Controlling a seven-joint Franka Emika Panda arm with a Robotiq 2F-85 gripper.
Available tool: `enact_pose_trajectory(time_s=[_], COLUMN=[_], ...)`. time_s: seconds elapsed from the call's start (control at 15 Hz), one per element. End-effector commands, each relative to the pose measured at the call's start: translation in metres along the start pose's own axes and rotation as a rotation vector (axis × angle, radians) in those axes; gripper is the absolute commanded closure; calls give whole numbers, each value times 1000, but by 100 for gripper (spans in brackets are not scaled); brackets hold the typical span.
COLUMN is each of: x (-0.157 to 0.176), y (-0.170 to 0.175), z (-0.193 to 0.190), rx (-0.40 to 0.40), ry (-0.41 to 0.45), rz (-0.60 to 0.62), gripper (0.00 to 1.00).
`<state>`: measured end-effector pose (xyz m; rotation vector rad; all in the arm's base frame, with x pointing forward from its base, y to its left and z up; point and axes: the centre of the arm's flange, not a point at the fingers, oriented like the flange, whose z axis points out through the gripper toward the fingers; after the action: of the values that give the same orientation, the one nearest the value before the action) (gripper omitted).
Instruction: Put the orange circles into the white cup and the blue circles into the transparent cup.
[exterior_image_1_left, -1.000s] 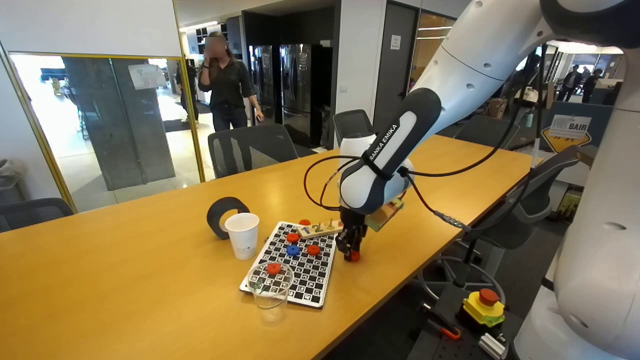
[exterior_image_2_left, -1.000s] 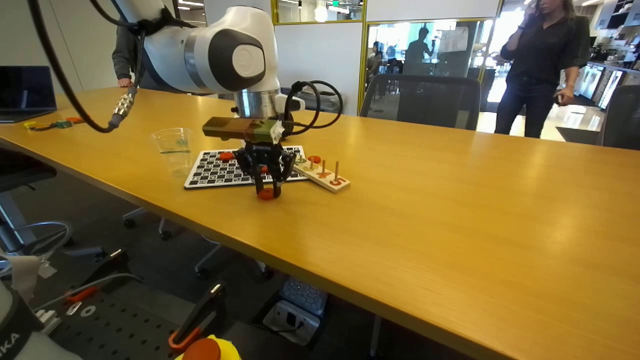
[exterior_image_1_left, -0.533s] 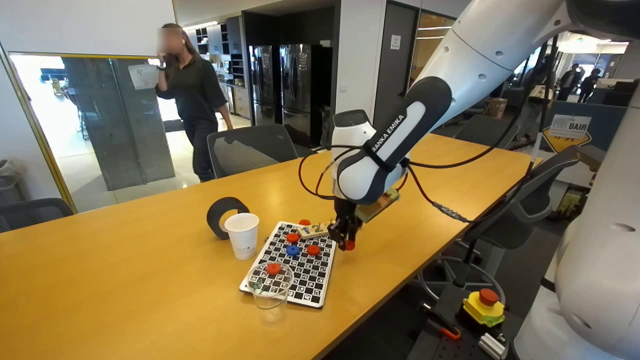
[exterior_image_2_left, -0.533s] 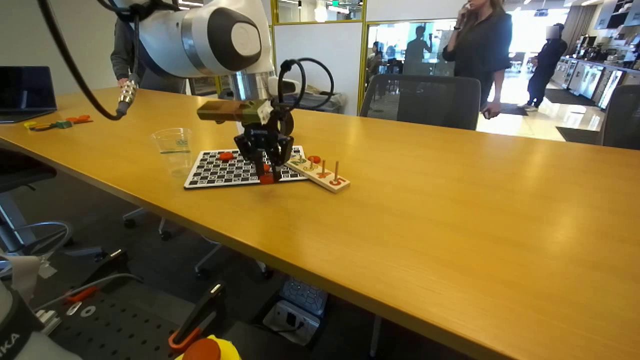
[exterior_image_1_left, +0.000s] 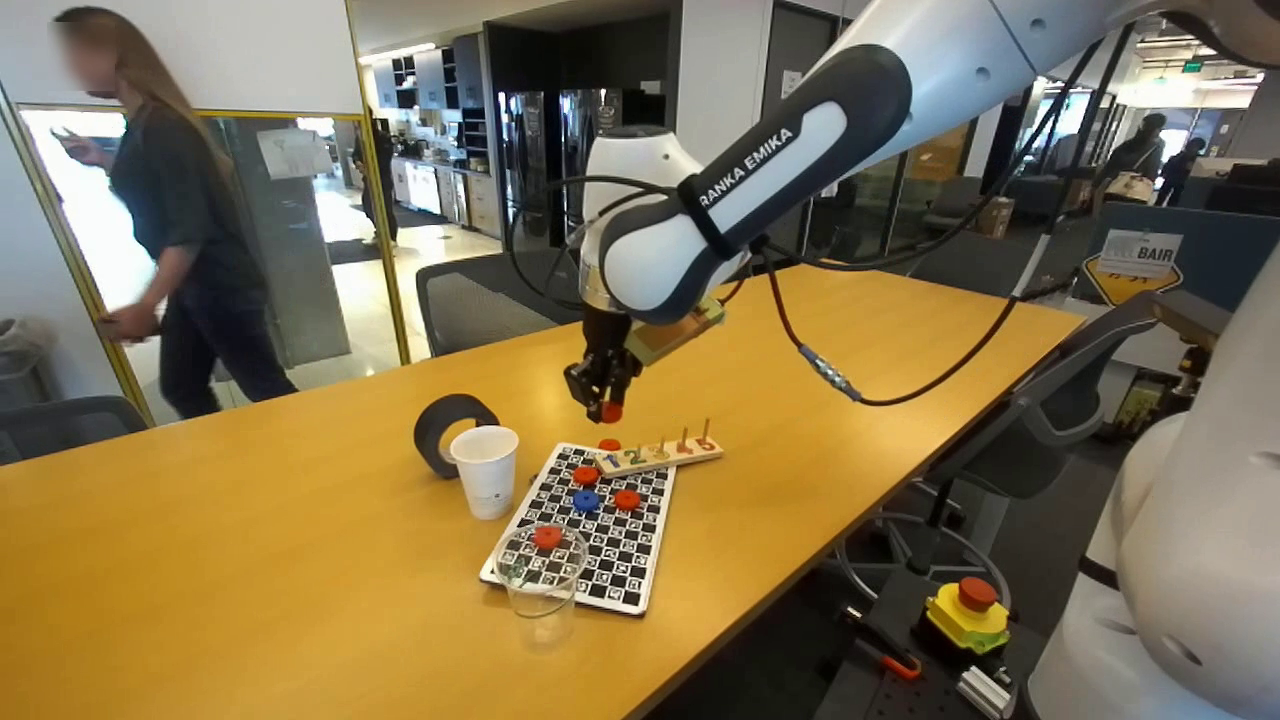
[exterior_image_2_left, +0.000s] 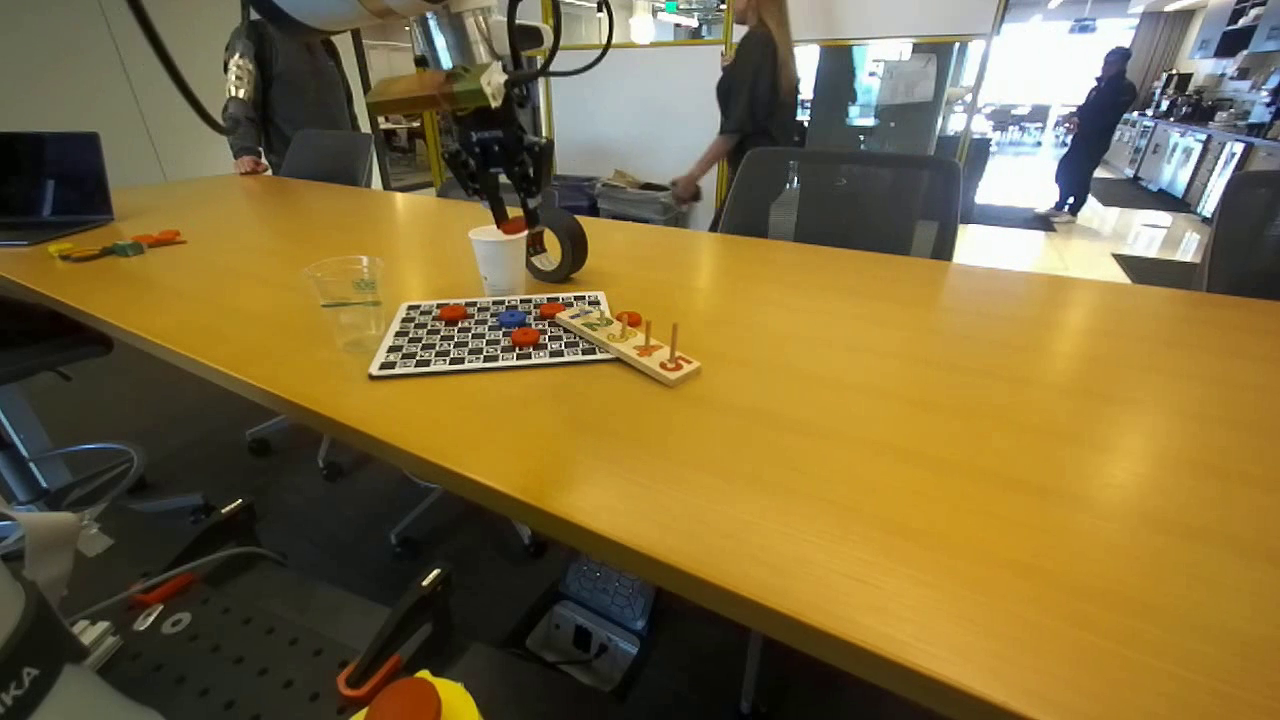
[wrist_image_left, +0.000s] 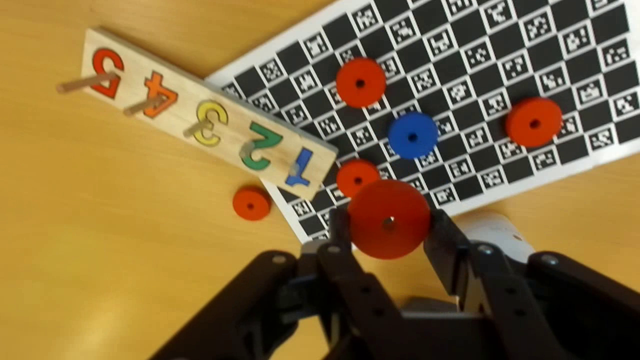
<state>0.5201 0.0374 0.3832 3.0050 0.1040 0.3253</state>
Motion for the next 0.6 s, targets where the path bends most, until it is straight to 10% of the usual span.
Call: enact_pose_trajectory(time_s=[0.0, 0.53], x=[67, 141], y=[-23, -70], z=[-16, 11], rx=[20, 111], ry=[24, 5], rz=[-45, -143], gripper=[78, 78])
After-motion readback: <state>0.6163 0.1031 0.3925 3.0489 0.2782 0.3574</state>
